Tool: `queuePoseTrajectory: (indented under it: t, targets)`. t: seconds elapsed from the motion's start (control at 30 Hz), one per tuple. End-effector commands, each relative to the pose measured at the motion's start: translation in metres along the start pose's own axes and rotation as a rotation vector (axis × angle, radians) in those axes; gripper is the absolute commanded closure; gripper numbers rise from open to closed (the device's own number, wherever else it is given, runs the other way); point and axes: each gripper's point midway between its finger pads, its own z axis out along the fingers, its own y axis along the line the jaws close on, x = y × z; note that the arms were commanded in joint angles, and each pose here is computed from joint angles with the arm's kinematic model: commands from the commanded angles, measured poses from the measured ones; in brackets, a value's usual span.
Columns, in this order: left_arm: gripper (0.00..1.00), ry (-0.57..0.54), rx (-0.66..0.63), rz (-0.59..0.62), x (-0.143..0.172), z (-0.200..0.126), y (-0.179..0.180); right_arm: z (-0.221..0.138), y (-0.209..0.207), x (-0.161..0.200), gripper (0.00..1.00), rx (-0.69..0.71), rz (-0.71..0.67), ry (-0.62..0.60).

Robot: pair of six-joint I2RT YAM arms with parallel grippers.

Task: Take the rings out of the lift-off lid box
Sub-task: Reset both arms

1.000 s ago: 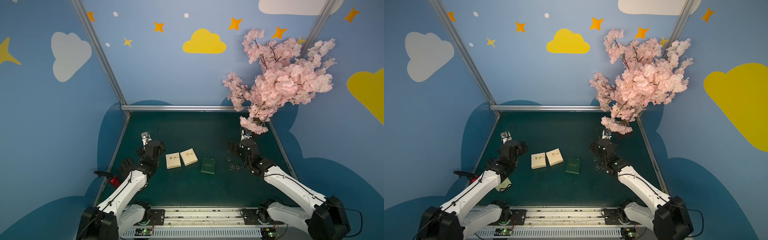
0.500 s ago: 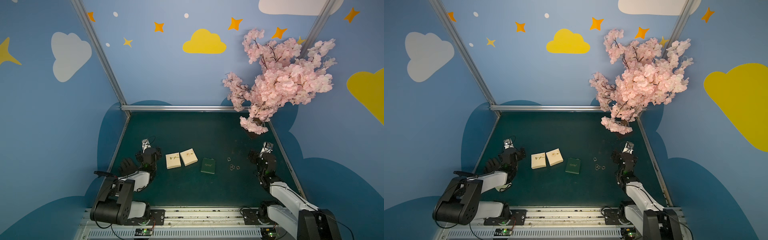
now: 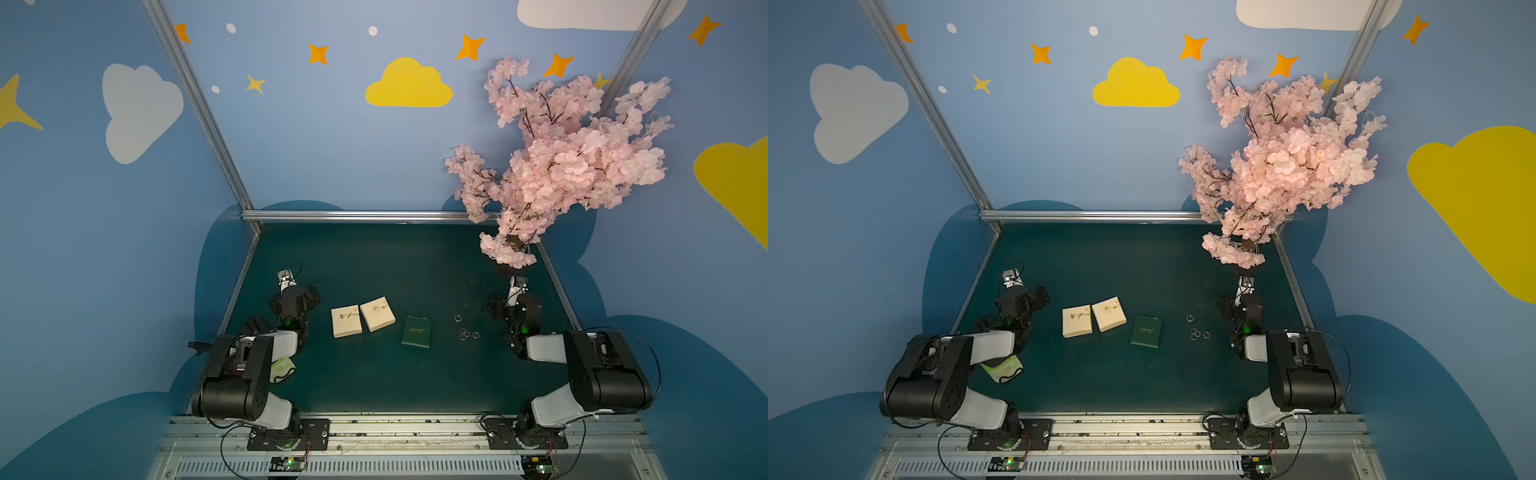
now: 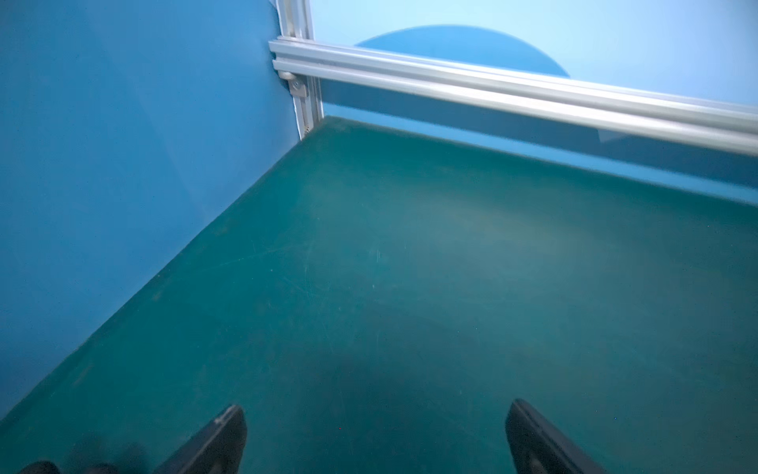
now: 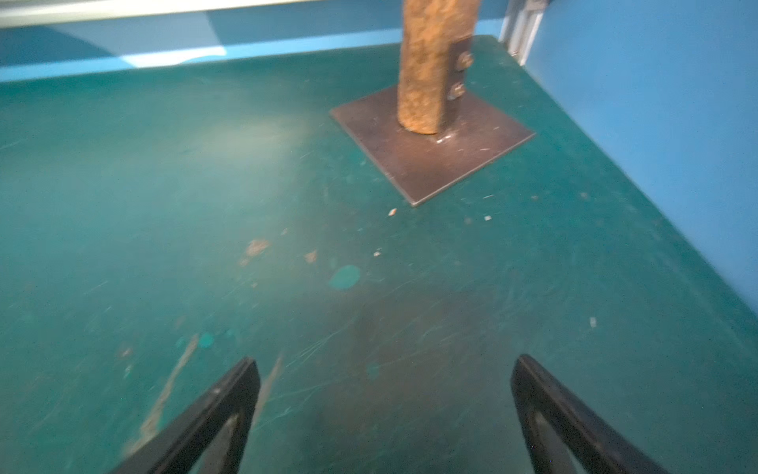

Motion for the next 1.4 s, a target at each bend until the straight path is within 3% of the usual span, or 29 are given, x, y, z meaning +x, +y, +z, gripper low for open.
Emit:
queuePoseTrajectory:
  t: [0.0, 1.37]
  targets:
    - [0.0, 0.04, 0.025, -0.011, 0.0087, 0.0012, -0.0025, 0.001, 0.0088, -0.0198, 0.03, -0.036, -0.021, -0.067]
    - [0.0, 0.025, 0.033, -0.014, 0.0139, 0.0004, -0.0015, 0.0008, 0.0081, -0.0187, 0.03, -0.032, -0.02, -0.047]
